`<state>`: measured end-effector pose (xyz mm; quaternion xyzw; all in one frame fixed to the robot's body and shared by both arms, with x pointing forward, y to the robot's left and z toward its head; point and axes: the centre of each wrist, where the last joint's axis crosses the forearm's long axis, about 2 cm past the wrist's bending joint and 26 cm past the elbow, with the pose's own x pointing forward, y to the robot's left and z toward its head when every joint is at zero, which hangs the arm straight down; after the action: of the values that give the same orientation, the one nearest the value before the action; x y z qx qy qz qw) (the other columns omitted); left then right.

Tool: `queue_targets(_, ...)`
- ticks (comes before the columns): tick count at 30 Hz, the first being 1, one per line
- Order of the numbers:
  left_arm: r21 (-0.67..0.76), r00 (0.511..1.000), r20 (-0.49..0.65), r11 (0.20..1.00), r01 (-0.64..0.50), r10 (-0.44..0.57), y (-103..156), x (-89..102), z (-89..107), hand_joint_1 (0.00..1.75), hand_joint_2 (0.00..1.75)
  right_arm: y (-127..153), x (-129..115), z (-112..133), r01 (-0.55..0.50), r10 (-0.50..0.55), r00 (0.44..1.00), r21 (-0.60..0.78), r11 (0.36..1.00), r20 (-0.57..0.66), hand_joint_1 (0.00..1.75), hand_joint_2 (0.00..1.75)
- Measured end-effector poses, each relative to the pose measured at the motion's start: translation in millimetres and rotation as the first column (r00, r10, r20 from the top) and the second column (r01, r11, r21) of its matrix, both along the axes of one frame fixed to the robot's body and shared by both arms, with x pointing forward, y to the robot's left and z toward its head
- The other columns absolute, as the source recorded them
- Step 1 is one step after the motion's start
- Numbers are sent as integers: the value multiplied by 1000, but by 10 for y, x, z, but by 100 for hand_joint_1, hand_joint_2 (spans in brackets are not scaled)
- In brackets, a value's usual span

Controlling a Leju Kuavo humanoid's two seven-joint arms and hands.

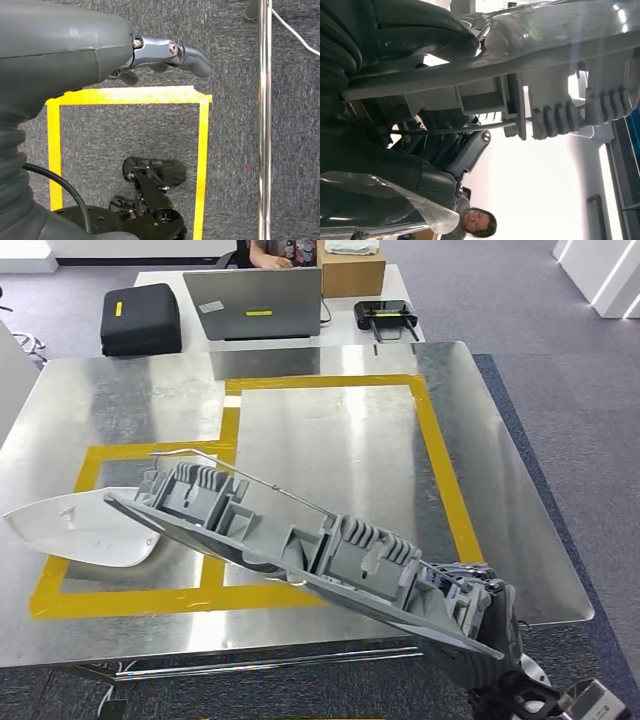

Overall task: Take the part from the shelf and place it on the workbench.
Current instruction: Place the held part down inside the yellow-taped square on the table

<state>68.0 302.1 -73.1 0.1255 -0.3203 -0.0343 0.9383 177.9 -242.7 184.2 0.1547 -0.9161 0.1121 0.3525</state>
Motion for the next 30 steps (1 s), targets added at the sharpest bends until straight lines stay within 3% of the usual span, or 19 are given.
queue_targets(30, -7, 1000, 0, 1000, -4, 4, -4, -3, -1, 0, 175, 0, 5, 4, 6, -6, 1000, -7, 1000, -2, 175, 175)
